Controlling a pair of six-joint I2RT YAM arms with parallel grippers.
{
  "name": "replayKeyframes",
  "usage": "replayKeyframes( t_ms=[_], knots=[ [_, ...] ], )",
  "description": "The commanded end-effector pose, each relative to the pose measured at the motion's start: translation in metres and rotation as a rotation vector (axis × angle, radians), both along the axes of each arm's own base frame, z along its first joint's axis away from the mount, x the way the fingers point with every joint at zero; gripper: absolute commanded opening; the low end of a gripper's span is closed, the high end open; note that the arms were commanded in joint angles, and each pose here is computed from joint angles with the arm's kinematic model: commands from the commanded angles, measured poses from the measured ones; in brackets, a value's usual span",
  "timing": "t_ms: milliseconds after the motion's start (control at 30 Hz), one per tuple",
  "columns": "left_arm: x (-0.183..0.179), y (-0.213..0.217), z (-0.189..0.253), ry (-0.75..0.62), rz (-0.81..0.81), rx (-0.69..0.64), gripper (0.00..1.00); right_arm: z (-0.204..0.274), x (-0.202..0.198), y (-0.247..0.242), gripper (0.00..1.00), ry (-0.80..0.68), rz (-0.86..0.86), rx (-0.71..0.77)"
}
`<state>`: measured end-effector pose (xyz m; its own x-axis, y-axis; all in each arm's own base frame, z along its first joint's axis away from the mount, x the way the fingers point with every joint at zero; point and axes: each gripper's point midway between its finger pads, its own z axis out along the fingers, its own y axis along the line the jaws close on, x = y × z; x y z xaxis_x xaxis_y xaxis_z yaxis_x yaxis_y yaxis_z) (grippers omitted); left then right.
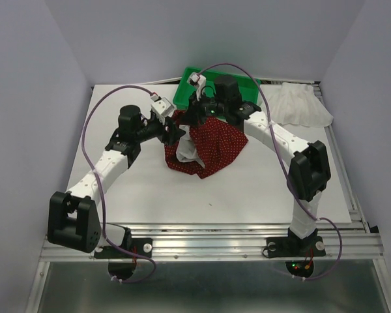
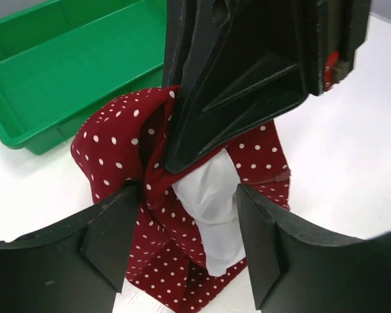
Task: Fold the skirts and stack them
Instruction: Flatten the skirt out
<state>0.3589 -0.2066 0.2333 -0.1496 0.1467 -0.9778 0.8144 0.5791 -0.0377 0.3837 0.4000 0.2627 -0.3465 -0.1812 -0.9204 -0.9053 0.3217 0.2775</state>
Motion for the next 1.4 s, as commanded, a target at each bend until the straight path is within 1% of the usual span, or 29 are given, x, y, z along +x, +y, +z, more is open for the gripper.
replayKeyframes(
  t_ms=[0,133,167,233,300,367,467,500,567,633,867,900,1033,1133,1267,1367],
  knots=[
    [0.021,0.002,0.031,-0.173,0.061,0.040,0.65,0.032,-0.014,0.003,0.10,-0.017,0.051,0.064],
    [0.025,0.007,0.027,-0.205,0.068,0.089,0.54,0.034,-0.018,0.004,0.07,-0.004,0.071,0.074],
    [0.025,0.007,0.027,-0.230,0.058,0.114,0.52,0.033,-0.019,0.004,0.06,-0.003,0.072,0.074],
    [0.021,0.006,0.025,-0.231,0.028,0.126,0.49,0.033,-0.021,0.004,0.01,-0.008,0.083,0.072],
    [0.018,0.009,0.027,-0.245,0.002,0.136,0.45,0.033,-0.023,0.003,0.01,-0.016,0.093,0.071],
    [0.013,0.008,0.026,-0.240,-0.033,0.142,0.45,0.033,-0.026,0.002,0.01,-0.009,0.102,0.070],
    [0.004,0.006,0.028,-0.266,-0.087,0.160,0.47,0.032,-0.031,0.003,0.01,0.007,0.127,0.072],
    [0.002,0.006,0.029,-0.272,-0.098,0.163,0.51,0.032,-0.032,0.003,0.01,0.010,0.129,0.073],
    [-0.002,0.006,0.028,-0.274,-0.126,0.171,0.54,0.032,-0.032,0.003,0.01,0.008,0.132,0.071],
    [-0.003,0.009,0.028,-0.275,-0.132,0.179,0.55,0.029,-0.032,0.002,0.01,-0.005,0.137,0.063],
    [-0.007,0.014,0.034,-0.325,-0.158,0.210,0.55,0.021,-0.036,0.001,0.01,0.010,0.156,0.043],
    [-0.007,0.014,0.035,-0.330,-0.158,0.214,0.54,0.020,-0.035,0.000,0.01,-0.014,0.167,0.037],
    [-0.008,0.014,0.034,-0.335,-0.177,0.214,0.52,0.018,-0.038,0.000,0.01,-0.011,0.182,0.034],
    [-0.013,0.012,0.033,-0.337,-0.209,0.222,0.52,0.017,-0.038,0.000,0.01,-0.013,0.185,0.027],
    [-0.016,0.012,0.034,-0.340,-0.229,0.226,0.56,0.015,-0.036,0.001,0.01,-0.008,0.182,0.027],
    [-0.024,0.012,0.030,-0.322,-0.258,0.242,0.63,0.015,-0.033,0.002,0.01,-0.014,0.175,0.023]
  ],
)
